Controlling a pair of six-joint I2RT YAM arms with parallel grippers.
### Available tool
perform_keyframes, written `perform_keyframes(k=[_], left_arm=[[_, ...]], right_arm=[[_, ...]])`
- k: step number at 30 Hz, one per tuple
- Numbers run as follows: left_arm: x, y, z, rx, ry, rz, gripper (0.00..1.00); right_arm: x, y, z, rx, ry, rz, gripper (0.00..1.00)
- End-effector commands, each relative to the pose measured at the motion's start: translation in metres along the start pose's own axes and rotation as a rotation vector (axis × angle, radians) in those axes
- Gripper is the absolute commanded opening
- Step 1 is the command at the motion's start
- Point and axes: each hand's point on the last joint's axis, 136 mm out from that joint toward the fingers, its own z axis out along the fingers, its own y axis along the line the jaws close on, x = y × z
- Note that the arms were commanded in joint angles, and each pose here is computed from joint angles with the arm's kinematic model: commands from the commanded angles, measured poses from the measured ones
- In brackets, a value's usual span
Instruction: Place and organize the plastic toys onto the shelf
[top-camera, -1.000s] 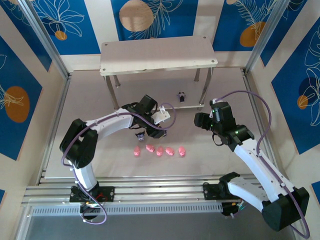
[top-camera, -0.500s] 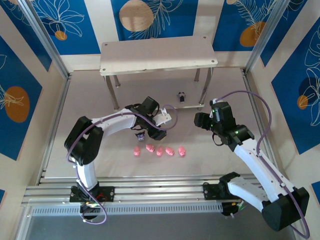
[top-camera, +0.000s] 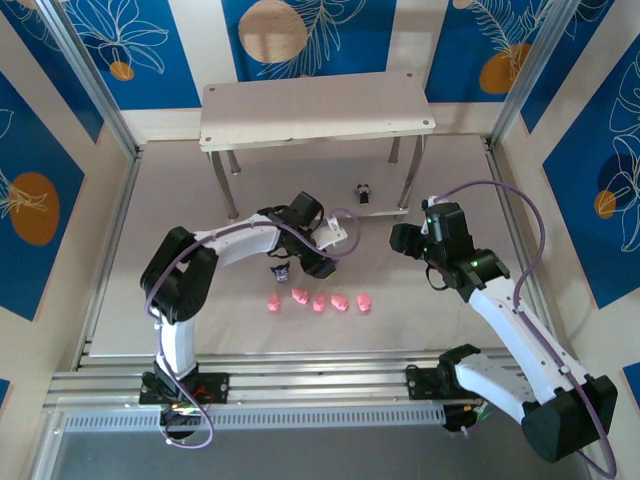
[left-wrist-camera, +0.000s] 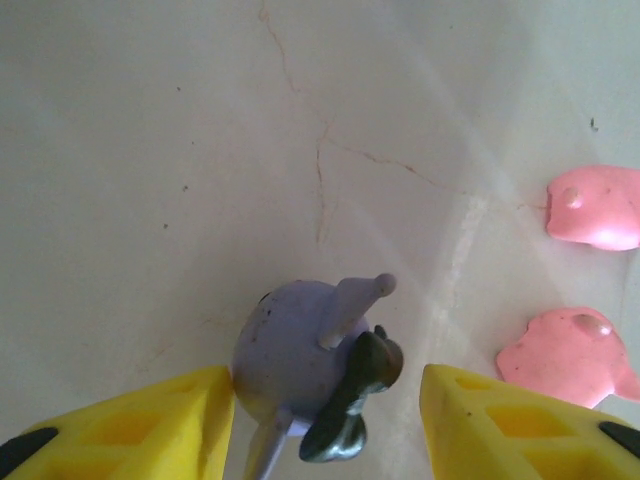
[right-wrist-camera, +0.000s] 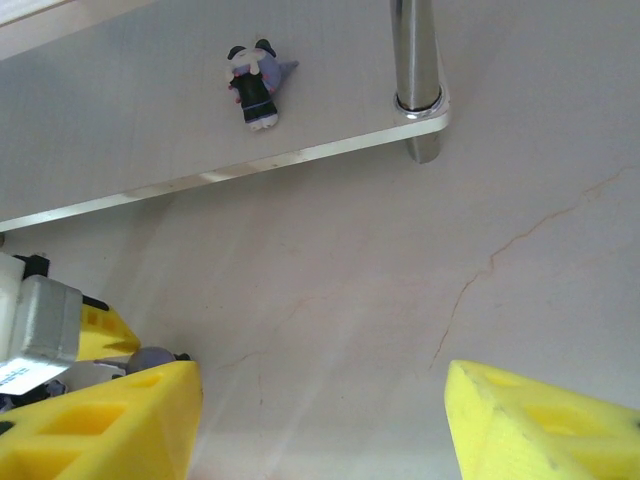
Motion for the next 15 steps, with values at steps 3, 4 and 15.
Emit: perform_keyframes(k=[3,4,15], left_arm=[[0.0060,-0.0084,0.0069,0.053,0.034,0.010,0.50],[0.0068,-0.0082,0.0072,0.052,0.037,0.009,0.49],[-0.0010,-0.0028,0.0056,0.022,0.006,0.023,0.19]], right_arm=[[0.0024,0.0030,0.0045,-0.021,0.015,0.011,0.66],[0.0024,0.0033,0.0052,-0.022,0.016,0.012,0.66],[0.0006,0.0026,0.0045,-0.017,0.014,0.011,0.66]])
